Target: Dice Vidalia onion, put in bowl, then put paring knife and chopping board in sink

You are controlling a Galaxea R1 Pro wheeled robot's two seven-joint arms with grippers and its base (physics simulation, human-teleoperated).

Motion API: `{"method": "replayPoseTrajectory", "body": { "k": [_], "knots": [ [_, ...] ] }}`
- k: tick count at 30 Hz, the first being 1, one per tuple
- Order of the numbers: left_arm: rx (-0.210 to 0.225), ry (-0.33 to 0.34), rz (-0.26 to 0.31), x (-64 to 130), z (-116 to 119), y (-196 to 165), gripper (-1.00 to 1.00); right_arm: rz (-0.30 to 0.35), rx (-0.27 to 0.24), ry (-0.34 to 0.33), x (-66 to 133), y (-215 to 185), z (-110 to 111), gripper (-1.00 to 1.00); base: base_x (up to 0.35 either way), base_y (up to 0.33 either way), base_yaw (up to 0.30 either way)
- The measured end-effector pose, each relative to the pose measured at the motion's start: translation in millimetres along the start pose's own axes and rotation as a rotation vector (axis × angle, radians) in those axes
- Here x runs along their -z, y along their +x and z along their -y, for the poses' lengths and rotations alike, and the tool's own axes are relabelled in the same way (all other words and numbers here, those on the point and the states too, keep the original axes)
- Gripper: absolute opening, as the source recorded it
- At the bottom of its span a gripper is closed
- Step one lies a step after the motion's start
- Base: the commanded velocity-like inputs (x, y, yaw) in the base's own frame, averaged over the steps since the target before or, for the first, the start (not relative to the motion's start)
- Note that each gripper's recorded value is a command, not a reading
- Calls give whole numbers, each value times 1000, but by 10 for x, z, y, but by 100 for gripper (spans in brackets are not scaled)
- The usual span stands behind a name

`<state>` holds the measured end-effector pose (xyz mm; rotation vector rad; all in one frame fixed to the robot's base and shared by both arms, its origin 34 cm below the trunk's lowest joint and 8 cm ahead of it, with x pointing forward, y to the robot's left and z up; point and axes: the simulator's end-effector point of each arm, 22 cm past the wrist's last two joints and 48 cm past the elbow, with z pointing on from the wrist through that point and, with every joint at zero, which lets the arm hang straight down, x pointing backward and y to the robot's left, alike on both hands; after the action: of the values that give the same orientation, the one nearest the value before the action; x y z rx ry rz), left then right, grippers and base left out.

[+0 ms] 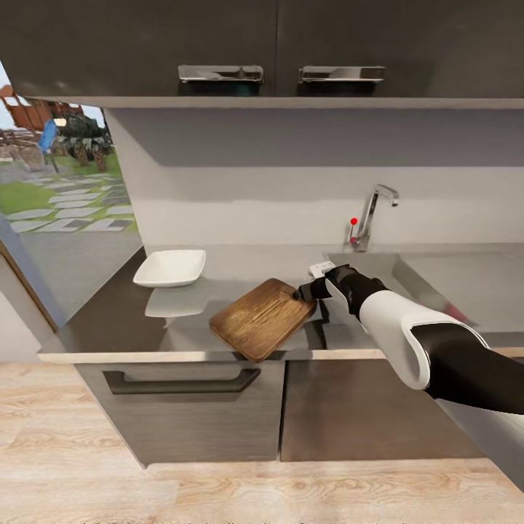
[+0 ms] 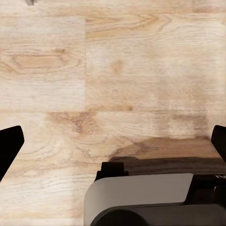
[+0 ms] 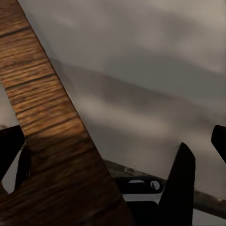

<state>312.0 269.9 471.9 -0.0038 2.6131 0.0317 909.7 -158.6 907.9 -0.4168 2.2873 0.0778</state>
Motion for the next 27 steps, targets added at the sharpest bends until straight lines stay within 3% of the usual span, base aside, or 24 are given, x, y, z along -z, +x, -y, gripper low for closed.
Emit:
{"method": "replayPoseTrajectory", "body": {
  "k": [15,16,19,22,27],
  "knots": [
    [0,0,-9,4,0,38,100,2,-8,-4,-43,3,-8,100,0,0,0],
    [0,0,-9,4,0,38,100,1,-8,-4,-43,3,-8,-100,0,0,0],
    [0,0,-10,3,0,38,100,-3,-24,-16,-53,28,-38,-100,0,0,0],
    [-1,0,-9,4,1,38,100,-4,16,8,-43,17,19,-100,0,0,0],
    [-2,1,-9,4,1,38,100,-3,-9,-6,-50,28,-10,-100,0,0,0]
  ]
}}
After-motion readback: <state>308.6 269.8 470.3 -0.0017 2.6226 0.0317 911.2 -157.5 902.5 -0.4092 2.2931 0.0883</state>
